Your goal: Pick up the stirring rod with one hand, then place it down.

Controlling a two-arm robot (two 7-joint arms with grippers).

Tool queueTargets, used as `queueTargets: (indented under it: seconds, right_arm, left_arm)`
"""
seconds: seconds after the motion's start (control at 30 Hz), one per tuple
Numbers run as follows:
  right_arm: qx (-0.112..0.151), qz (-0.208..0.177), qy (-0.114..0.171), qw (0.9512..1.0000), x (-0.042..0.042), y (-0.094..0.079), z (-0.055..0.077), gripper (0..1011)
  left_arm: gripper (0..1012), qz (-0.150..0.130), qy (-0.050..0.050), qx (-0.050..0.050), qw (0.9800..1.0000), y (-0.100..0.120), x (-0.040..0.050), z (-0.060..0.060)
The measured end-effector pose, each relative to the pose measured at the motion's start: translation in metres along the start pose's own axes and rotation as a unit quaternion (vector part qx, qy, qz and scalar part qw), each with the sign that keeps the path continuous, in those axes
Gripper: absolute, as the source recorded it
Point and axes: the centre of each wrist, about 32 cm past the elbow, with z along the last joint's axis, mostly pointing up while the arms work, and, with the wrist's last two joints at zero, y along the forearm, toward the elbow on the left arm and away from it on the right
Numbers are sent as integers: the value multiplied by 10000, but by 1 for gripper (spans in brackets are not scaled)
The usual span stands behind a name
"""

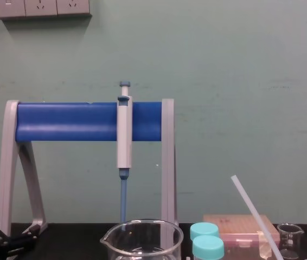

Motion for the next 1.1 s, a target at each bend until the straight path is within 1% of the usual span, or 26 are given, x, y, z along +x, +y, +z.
queueTargets:
  seconds: [1.1]
  right_arm:
    - [0, 0, 0, 10000, 0, 0, 0, 1003]
  left_arm:
    - [1000, 0, 0, 0, 10000, 0, 0, 0]
